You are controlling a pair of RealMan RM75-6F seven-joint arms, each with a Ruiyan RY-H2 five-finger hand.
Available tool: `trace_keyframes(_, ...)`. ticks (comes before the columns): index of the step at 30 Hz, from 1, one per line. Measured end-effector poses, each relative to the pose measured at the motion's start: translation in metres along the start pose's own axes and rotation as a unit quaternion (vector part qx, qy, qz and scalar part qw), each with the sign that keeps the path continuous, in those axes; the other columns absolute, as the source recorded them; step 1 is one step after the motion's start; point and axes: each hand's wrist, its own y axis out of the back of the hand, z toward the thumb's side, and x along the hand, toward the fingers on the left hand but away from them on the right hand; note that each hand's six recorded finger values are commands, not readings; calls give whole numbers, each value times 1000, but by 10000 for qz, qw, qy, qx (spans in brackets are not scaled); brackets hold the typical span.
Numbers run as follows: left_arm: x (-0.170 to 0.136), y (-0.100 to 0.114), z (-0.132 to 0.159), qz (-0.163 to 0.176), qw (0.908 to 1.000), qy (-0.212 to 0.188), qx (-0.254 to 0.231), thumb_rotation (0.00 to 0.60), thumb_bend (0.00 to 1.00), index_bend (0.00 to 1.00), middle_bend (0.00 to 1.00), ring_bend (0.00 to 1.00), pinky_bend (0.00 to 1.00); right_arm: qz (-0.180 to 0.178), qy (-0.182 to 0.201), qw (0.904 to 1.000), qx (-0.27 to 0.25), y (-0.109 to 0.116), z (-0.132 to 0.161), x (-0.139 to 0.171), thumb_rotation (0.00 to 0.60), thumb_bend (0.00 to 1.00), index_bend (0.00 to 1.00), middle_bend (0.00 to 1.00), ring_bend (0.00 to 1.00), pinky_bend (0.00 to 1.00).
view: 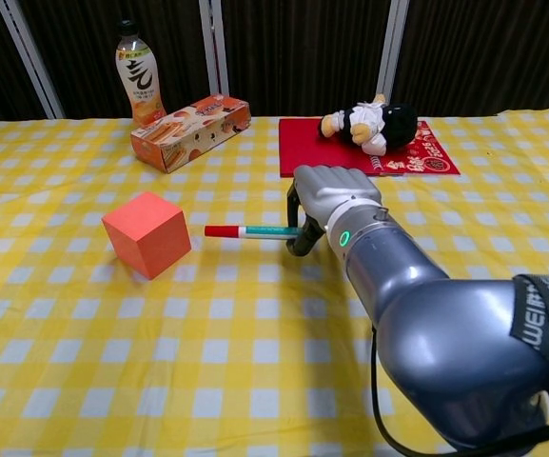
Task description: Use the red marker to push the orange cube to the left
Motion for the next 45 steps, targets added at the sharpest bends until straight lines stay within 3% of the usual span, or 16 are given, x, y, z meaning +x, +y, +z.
trace_keyframes(12,1,1,-3,21,10000,32,-35,600,0,0,0,0,0,117,239,9996,-121,-7,42,-6,600,508,687,257,5,0)
trace_keyframes(22,2,2,-3,19,10000,51,-33,600,0,0,0,0,0,217,702,9970,-244,-8,93,-4,600,508,687,257,5,0)
trace_keyframes(26,1,2,-4,29,10000,53,-22,600,0,0,0,0,0,218,747,9966,-271,-8,99,-2,600,508,687,257,5,0)
trace_keyframes(34,0,2,-4,43,10000,57,-15,600,0,0,0,0,0,6,506,9986,-133,-1,75,-4,600,507,687,257,5,0)
trace_keyframes(45,-1,1,-3,45,10000,49,64,600,0,0,0,0,0,-431,44,9990,140,36,-12,0,600,508,687,257,5,0)
